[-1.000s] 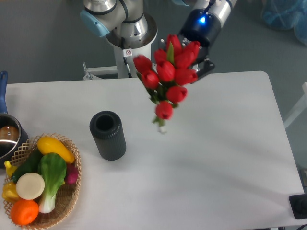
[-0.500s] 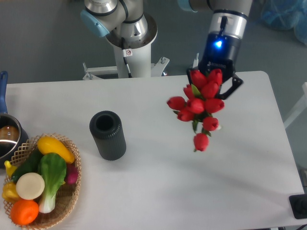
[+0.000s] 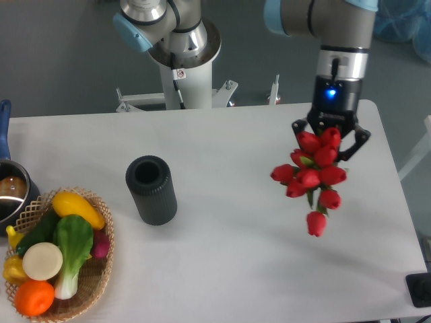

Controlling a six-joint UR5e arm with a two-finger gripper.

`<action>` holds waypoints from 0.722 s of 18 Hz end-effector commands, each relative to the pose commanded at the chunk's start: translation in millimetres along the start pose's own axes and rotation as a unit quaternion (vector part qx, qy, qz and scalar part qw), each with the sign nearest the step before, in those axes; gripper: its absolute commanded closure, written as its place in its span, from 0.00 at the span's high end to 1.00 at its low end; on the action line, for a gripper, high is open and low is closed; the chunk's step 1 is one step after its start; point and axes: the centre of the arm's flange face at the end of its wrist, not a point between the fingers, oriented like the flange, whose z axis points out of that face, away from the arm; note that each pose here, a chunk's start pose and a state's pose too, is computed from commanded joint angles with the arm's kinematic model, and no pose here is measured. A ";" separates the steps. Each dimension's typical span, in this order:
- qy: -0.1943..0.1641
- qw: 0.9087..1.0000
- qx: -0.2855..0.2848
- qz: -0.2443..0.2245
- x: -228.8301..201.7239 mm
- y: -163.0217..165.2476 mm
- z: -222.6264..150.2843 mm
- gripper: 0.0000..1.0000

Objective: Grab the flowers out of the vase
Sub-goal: 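Carry the tulip bunch away from the vase over the empty table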

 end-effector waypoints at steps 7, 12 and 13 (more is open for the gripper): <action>0.031 0.990 -0.137 0.025 5.0 -42.0 19.4 0.07; 0.045 0.986 -0.160 0.020 1.2 -48.4 17.1 0.07; 0.046 0.986 -0.161 0.018 1.6 -48.0 17.7 0.07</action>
